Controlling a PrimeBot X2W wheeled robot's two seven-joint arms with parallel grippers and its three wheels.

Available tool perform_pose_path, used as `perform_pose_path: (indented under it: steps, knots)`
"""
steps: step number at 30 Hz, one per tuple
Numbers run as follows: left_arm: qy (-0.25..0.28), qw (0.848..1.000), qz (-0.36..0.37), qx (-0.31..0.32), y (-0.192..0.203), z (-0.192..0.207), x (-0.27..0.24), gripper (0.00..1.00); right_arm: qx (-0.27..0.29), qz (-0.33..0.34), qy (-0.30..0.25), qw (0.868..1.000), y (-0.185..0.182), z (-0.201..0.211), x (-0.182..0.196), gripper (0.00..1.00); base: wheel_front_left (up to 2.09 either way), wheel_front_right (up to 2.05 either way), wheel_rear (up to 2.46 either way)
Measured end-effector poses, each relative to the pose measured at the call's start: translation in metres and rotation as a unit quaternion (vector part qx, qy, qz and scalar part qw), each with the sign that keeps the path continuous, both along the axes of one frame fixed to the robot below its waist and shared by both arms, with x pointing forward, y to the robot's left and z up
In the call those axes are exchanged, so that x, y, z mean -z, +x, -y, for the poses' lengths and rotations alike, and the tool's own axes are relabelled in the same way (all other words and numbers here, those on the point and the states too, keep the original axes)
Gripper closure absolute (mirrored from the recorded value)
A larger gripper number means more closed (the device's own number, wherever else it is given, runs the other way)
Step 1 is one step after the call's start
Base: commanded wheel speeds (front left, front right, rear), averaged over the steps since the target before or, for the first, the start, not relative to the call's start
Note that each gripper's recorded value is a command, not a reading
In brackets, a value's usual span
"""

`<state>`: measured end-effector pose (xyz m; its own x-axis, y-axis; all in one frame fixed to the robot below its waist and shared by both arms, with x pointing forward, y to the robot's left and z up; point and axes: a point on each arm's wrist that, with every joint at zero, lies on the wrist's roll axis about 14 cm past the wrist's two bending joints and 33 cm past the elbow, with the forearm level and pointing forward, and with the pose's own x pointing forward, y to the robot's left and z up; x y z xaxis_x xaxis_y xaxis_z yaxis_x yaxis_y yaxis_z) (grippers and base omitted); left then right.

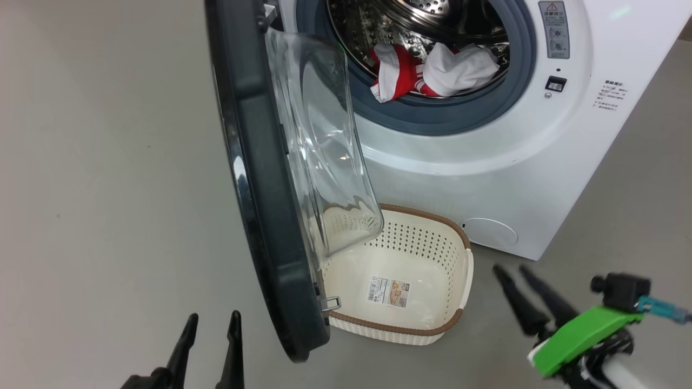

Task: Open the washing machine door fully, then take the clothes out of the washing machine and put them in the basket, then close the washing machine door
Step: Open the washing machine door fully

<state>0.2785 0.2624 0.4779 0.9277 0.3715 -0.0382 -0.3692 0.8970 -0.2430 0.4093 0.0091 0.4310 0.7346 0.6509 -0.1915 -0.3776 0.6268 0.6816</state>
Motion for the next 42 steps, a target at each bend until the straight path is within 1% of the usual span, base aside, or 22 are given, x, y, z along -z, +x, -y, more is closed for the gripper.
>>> perform_pose_path:
  steps: [4, 6, 9, 16, 18, 20, 26, 36, 37, 38, 40, 42]
  knots:
    - [0.000, 1.000, 0.001, 0.001, 0.001, 0.000, 0.000, 0.00, 0.036, 0.067, -0.003, 0.997, 0.024, 0.012, -0.028, 0.00, 0.00, 0.00, 0.00]
    - [-0.001, 1.000, 0.001, 0.001, 0.001, 0.001, 0.000, 0.00, 0.044, 0.082, -0.013, 0.996, 0.022, 0.016, -0.029, 0.00, 0.00, 0.00, 0.00]
    - [-0.001, 1.000, 0.002, 0.003, 0.001, 0.001, 0.000, 0.00, 0.041, 0.111, -0.040, 0.992, 0.016, 0.019, -0.030, 0.00, 0.00, 0.00, 0.00]
    - [0.002, 1.000, 0.006, 0.009, 0.001, 0.003, -0.002, 0.00, 0.035, 0.202, -0.103, 0.973, 0.013, 0.024, -0.049, 0.00, 0.00, 0.00, 0.00]
    - [0.002, 1.000, 0.006, 0.009, 0.001, 0.003, -0.003, 0.00, 0.034, 0.217, -0.119, 0.968, 0.010, 0.026, -0.051, 0.00, 0.00, 0.00, 0.00]
    - [0.002, 1.000, 0.007, 0.008, 0.000, 0.003, -0.003, 0.00, 0.033, 0.221, -0.131, 0.966, 0.005, 0.028, -0.047, 0.00, 0.00, 0.00, 0.00]
    - [0.002, 1.000, 0.007, 0.010, -0.002, 0.003, -0.003, 0.00, 0.037, 0.197, -0.143, 0.969, -0.007, 0.033, -0.029, 0.00, 0.00, 0.00, 0.00]
    - [0.001, 1.000, 0.000, 0.010, -0.003, 0.003, 0.002, 0.00, 0.042, 0.192, -0.142, 0.970, -0.007, 0.035, -0.027, 0.00, 0.00, 0.00, 0.00]
    - [0.001, 1.000, 0.000, 0.011, -0.003, 0.004, 0.002, 0.20, 0.042, 0.192, -0.142, 0.970, -0.007, 0.035, -0.027, 0.00, 0.00, 0.00, 0.00]
    - [0.001, 1.000, -0.001, 0.011, -0.003, 0.004, 0.002, 0.55, 0.043, 0.192, -0.143, 0.970, -0.006, 0.035, -0.027, 0.00, 0.00, 0.00, 0.00]
    - [-0.002, 1.000, -0.001, 0.008, -0.003, 0.002, 0.003, 1.00, 0.043, 0.192, -0.143, 0.970, -0.006, 0.035, -0.026, 0.00, 0.00, 0.00, 0.00]
    - [-0.005, 1.000, 0.003, 0.002, -0.003, -0.002, 0.001, 1.00, 0.043, 0.192, -0.143, 0.970, -0.005, 0.035, -0.026, 0.00, 0.00, 0.00, 0.00]
